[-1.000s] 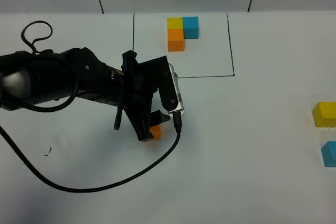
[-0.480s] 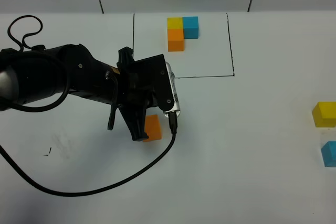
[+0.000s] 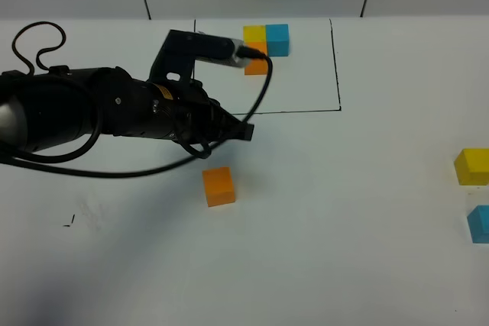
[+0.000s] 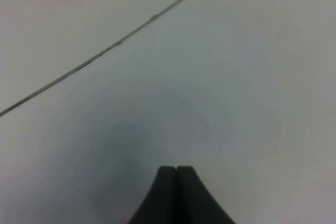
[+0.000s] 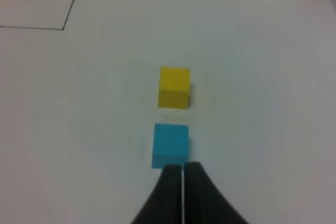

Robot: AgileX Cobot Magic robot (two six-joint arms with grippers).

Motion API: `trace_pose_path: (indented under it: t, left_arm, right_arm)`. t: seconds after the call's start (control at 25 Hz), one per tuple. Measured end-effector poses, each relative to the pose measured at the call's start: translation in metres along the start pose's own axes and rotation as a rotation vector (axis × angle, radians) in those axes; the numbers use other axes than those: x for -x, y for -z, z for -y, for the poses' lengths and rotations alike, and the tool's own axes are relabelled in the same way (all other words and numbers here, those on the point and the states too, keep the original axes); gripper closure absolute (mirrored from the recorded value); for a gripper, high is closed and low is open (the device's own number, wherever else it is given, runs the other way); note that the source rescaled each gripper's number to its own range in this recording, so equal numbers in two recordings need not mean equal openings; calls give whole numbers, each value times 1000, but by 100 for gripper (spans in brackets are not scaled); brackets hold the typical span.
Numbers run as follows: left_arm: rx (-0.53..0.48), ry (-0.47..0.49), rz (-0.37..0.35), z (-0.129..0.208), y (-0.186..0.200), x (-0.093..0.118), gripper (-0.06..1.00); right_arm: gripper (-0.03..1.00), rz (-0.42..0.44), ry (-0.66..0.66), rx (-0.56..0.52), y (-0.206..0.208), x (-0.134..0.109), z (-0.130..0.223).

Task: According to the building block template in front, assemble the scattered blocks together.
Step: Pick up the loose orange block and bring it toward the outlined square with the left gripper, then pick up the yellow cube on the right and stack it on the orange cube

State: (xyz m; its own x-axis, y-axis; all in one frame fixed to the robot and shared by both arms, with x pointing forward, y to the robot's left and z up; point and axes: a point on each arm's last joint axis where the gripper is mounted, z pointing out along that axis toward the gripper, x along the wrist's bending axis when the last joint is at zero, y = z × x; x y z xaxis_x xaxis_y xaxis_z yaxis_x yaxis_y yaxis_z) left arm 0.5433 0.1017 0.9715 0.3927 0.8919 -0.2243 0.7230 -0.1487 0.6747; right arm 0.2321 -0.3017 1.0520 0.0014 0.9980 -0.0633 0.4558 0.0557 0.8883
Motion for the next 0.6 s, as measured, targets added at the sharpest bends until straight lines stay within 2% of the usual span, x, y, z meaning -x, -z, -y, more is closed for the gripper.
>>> trace_pose_path:
  t: [0.08, 0.16, 0.4, 0.6]
  left_arm:
    - [27, 97, -14, -3, 0, -1, 94]
    - [43, 117, -22, -4, 0, -2, 94]
    - [22, 2, -50, -4, 1, -10, 94]
    - [11, -98, -75, -11, 18, -21, 94]
  right_arm:
    - [96, 0, 0, 0, 0, 0, 0]
    - [96, 0, 0, 0, 0, 0, 0]
    - [96, 0, 0, 0, 0, 0, 0]
    - [96, 0, 0, 0, 0, 0, 0]
